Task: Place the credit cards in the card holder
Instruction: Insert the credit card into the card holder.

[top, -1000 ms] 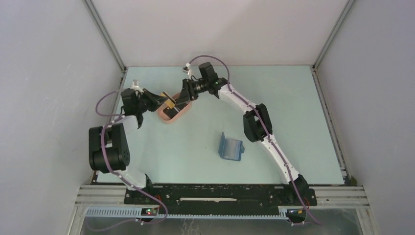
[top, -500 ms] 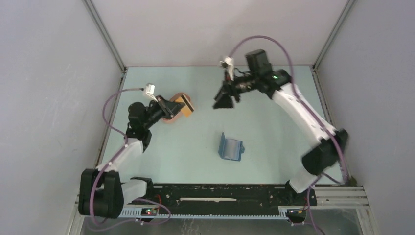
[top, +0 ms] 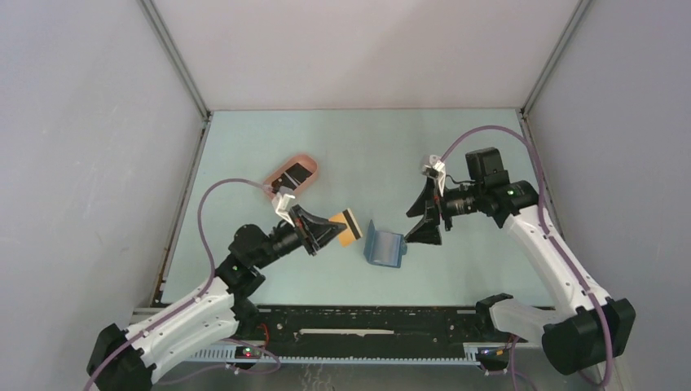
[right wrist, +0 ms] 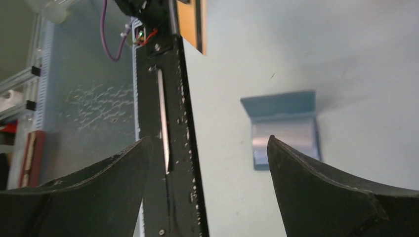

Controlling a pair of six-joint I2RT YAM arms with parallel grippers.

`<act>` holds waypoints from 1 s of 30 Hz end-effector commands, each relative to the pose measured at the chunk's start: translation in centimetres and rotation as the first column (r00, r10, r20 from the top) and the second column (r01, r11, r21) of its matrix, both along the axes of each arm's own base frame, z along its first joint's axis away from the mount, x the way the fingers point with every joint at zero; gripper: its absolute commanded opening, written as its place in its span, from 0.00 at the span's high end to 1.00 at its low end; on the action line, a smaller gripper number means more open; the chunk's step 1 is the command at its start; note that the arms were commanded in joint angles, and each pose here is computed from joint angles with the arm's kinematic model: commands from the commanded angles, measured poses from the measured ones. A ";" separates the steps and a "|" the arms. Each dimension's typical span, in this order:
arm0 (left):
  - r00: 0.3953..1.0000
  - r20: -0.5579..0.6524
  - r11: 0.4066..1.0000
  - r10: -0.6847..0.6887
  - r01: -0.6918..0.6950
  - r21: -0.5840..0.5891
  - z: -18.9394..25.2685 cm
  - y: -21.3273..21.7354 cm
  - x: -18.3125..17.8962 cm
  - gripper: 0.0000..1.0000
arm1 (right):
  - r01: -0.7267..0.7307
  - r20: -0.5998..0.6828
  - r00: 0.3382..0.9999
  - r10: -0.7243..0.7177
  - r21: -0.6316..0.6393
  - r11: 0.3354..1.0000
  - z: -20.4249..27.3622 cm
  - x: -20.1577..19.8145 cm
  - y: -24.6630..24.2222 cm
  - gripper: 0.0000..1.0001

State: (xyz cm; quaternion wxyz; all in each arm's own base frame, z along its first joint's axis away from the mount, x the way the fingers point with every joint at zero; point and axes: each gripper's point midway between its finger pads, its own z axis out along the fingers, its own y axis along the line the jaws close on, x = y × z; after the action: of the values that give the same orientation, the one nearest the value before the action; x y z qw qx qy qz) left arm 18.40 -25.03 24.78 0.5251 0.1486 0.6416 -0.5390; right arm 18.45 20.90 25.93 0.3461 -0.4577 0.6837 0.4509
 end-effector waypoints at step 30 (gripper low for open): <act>0.981 0.038 0.967 -0.191 0.181 0.178 -4.5 -7.0 -3.9 1.00 | -0.265 -0.135 0.952 0.273 0.081 0.961 -6.1 -3.6 3.6 0.13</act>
State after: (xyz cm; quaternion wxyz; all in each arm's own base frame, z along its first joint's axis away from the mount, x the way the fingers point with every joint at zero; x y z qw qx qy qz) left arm 14.56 -30.27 16.49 0.4489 0.2422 0.6986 -0.5018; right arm 14.24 23.46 19.95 0.2475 -0.5066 0.6181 0.5478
